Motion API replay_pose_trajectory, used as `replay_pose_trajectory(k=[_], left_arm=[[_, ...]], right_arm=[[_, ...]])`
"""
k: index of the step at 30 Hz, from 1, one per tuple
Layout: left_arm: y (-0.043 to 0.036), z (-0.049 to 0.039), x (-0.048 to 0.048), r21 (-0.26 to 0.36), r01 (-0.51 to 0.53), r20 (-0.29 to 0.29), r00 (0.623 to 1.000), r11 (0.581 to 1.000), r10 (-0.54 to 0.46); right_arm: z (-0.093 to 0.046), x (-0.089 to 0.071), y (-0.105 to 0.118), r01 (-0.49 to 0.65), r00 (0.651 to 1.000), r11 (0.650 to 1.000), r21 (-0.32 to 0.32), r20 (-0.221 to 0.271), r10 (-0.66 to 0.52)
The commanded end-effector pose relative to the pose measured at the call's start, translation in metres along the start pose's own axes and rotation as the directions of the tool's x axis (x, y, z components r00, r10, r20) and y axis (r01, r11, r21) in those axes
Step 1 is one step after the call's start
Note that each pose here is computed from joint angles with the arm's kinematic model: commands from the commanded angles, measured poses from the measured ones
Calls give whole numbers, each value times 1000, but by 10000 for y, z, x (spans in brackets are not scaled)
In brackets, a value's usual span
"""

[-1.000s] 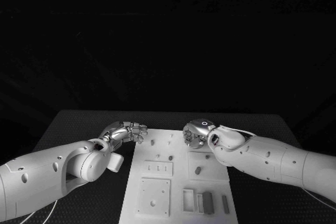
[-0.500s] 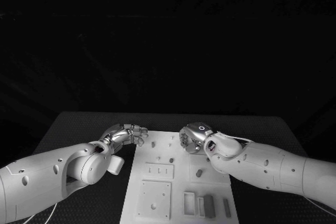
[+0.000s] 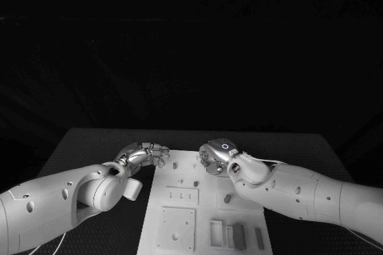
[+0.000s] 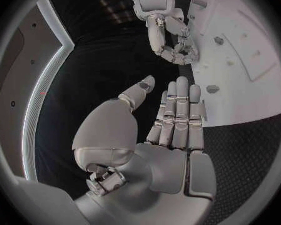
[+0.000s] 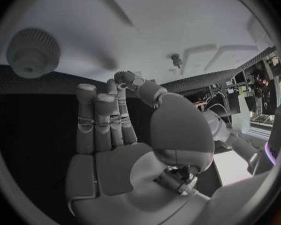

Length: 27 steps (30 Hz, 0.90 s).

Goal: Assemble the parts on the task board

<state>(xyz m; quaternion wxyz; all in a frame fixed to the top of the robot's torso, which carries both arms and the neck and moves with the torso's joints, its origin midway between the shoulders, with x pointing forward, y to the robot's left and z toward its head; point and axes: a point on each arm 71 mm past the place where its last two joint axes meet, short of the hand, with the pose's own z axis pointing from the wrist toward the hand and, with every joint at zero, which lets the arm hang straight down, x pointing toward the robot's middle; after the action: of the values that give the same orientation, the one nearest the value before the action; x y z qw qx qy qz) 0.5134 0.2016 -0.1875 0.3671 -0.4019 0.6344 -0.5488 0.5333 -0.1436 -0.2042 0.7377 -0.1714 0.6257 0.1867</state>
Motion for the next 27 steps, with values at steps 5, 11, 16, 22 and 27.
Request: replay_pose_trajectory(k=[5,11,16,22,27], left_arm=[[-15,8,10,11,-2,-6,1000,1000,2],[-17,16,22,12,-2,-9,1000,1000,2],[-18,29,34,13,-2,-11,1000,1000,2],[-18,38,39,13,-2,-12,1000,1000,2],[-19,35,42,13,-2,-12,1000,1000,2]], right_arm=[[34,-35,58,35,998,999,-1,58,-35],[86,-22,73,45,997,999,1,62,-45],[127,-5,83,51,997,999,2,57,-51],[149,1,103,54,997,999,0,55,-54],[161,-11,121,53,996,999,-2,65,-53]])
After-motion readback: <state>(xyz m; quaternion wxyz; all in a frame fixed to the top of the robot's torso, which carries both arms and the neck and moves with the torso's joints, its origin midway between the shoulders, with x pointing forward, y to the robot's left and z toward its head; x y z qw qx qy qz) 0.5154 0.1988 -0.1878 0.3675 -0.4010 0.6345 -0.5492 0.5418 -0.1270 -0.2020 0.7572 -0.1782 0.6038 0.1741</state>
